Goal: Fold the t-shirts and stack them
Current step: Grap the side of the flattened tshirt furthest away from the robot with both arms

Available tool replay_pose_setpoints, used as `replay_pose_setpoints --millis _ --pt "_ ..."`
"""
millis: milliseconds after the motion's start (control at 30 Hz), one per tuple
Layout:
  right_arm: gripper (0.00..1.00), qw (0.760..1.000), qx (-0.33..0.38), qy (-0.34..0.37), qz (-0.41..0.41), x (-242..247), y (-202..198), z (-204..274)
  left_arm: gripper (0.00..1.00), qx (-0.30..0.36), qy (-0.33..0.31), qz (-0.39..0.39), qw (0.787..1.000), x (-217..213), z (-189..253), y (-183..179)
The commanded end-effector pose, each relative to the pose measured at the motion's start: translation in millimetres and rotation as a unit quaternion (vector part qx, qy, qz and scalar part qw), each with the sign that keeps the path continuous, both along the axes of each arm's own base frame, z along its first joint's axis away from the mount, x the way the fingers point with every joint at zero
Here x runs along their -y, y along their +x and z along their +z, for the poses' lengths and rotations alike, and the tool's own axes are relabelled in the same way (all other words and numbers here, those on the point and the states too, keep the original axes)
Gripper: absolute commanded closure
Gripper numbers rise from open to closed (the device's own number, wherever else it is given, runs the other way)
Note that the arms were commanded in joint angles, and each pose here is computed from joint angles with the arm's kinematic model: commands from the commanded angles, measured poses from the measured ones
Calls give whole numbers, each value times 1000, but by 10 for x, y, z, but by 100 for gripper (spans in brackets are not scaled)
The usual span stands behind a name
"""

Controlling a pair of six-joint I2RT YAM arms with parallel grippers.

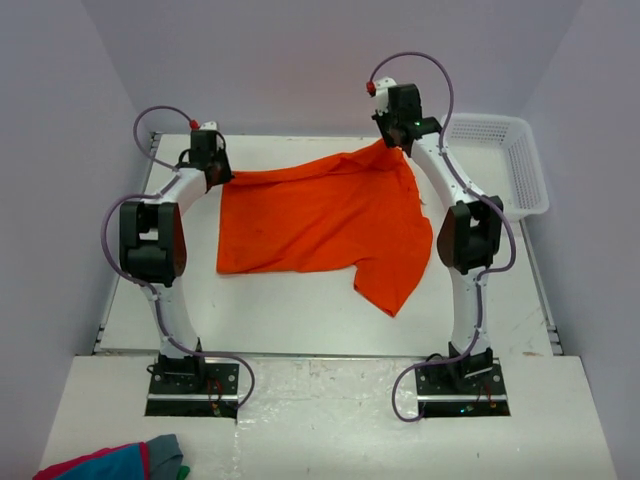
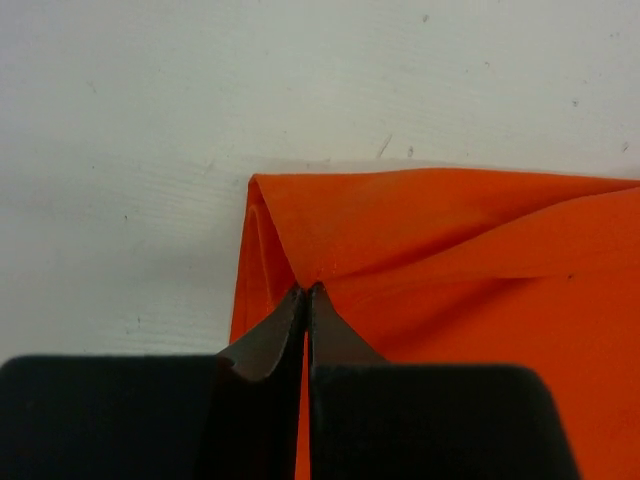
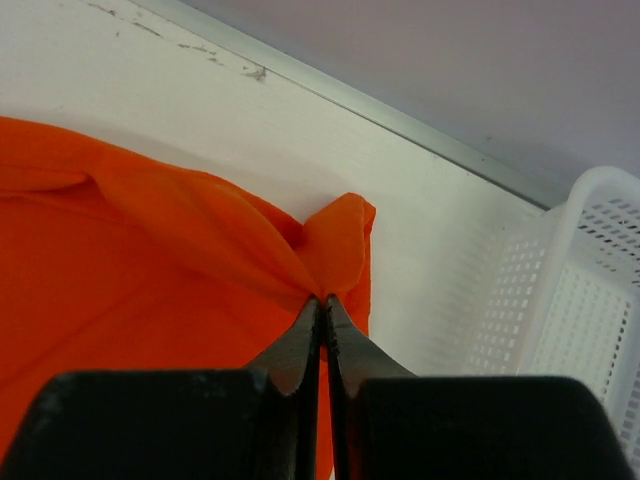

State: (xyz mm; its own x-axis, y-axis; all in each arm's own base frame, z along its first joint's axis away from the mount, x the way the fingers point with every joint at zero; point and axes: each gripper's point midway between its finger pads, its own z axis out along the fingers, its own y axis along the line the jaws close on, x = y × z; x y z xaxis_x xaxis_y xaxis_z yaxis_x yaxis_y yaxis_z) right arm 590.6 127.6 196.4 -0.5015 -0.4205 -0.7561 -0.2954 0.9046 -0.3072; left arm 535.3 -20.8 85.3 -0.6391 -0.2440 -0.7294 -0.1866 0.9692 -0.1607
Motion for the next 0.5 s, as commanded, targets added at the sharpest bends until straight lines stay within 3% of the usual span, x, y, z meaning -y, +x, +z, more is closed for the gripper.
replay_pose_setpoints --millis 0,333,467 --pt "100 998 58 23 2 6 209 359 100 62 15 -7 998 -98 299 300" --pt "100 998 46 9 -34 248 183 259 100 69 7 -11 998 -154 342 413" --pt "100 996 72 20 -45 315 17 555 100 58 14 -2 998 -200 295 335"
